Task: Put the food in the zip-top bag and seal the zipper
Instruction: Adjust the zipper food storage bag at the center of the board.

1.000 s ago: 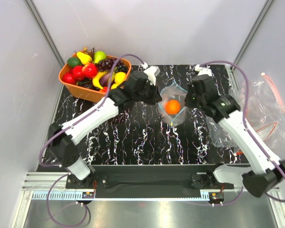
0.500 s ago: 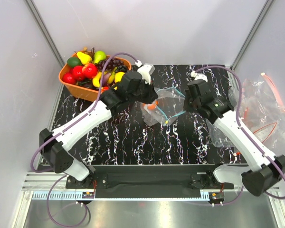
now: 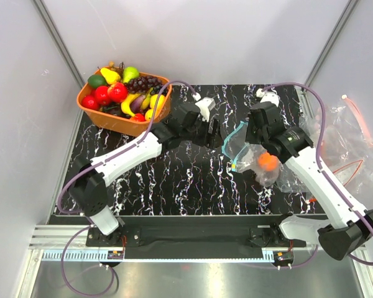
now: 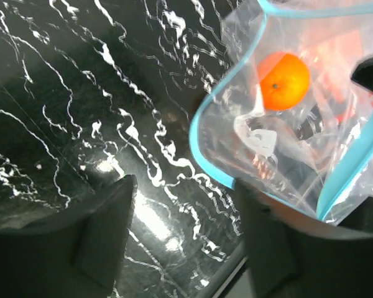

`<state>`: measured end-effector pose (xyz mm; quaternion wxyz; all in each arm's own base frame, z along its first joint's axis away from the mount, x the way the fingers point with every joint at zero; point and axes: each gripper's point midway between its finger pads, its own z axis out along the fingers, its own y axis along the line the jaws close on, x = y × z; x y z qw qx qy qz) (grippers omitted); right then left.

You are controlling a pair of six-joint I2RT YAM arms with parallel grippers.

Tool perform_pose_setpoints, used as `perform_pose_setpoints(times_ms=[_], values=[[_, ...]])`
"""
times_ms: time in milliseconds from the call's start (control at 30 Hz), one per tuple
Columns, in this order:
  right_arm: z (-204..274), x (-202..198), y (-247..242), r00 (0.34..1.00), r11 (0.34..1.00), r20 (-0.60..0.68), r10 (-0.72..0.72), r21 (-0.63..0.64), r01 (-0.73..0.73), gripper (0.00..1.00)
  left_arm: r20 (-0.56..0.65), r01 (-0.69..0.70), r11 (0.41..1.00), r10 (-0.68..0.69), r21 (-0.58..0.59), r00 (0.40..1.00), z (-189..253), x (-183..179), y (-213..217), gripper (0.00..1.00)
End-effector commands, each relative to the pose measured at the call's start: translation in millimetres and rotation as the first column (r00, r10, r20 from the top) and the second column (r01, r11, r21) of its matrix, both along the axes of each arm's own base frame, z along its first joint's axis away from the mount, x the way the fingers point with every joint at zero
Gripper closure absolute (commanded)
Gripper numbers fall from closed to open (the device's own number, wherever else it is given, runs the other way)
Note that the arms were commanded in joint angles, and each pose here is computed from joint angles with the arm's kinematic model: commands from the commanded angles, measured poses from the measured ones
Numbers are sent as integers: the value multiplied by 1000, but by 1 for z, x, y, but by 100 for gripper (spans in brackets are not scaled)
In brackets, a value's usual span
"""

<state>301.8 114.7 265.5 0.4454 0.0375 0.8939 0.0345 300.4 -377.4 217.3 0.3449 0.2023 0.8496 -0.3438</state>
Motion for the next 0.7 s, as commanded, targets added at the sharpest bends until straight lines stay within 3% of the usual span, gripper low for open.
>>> perform_pose_setpoints(times_ms=[0, 33, 100, 333, 533, 667], values=[[-15, 6, -4, 999, 999, -18, -26, -46, 25, 100, 96, -51, 998, 55, -37, 994, 29, 11, 9, 17], [-17, 6, -4, 999, 998, -23, -27, -50, 26, 100, 106, -71, 997, 74, -29, 992, 32, 13, 15, 7], [-24, 7, -5, 999, 998, -35, -30, -62, 28, 100, 129, -128, 992, 129, -13, 983, 43, 24, 35, 2], [-26, 9, -2, 999, 998, -30, -12, -60, 10, 100, 149, -346, 938, 346, -26, 926, 69, 59, 121, 1], [-9, 9, -13, 999, 994, 0, -41, -101, 41, 100, 227, -607, 794, 593, -6, 773, 90, 91, 217, 1], [-3, 11, -13, 999, 994, 13, -32, -107, 34, 100, 196, -767, 639, 747, 50, 635, 79, 115, 295, 1]])
